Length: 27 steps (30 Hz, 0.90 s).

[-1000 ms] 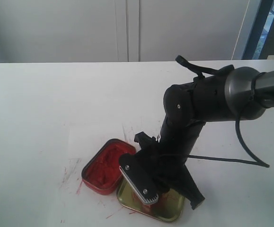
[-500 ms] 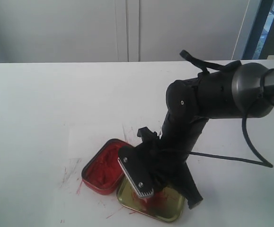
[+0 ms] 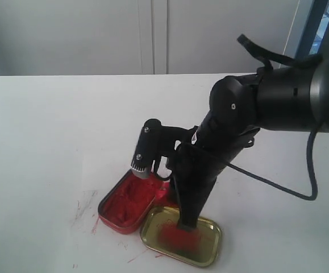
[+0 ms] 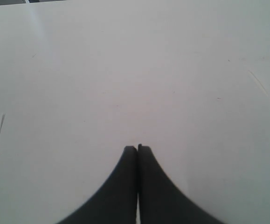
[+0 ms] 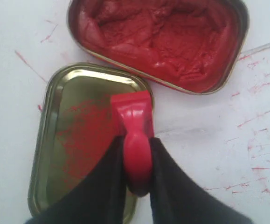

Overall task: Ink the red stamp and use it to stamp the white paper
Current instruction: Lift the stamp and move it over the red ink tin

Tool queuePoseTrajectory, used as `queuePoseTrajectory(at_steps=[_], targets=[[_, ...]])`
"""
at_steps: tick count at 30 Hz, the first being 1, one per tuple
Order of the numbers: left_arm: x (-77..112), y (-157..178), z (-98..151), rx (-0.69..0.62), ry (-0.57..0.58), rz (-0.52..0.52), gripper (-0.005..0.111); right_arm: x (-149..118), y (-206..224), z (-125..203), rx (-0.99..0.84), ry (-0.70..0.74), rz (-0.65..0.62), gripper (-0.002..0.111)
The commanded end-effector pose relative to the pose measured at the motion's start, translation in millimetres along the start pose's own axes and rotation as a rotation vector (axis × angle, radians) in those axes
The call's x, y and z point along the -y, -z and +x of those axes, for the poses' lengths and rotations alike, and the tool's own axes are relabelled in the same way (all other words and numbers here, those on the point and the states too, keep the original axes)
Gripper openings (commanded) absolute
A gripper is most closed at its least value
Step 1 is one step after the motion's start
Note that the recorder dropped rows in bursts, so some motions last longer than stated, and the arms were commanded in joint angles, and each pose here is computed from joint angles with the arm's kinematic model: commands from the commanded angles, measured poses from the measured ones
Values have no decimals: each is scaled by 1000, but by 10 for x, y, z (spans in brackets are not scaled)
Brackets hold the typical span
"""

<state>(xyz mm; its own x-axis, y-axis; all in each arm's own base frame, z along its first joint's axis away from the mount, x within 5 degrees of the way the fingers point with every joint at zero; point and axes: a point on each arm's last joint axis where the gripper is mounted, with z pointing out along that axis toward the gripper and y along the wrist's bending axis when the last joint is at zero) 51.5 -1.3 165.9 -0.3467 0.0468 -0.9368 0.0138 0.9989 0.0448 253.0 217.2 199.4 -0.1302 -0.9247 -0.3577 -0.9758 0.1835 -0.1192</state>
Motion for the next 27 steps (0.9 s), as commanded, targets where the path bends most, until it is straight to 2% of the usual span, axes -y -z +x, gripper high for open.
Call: queuePoseTrajectory(at_steps=[1,4,10,14,21,27], targets=[[-2,0,-7,-5,0,-2,0,80,127,-130,54,-144,32,0],[-2,0,-7,-5,0,-2,0,166,267,-270,96,-228,50,0],[-2,0,-7,-5,0,-2,0,275,259,-423,38,-334,-15,0],[-2,0,-7,-5,0,-2,0,343,152,-522,-2,-352,-43,0],[-2,0,-7,-5,0,-2,0,302,-67,-765,-80,-365,-3,0],[-2,0,-7,-5,0,-2,0,332,-286,-766,-163,-426,-9,0]])
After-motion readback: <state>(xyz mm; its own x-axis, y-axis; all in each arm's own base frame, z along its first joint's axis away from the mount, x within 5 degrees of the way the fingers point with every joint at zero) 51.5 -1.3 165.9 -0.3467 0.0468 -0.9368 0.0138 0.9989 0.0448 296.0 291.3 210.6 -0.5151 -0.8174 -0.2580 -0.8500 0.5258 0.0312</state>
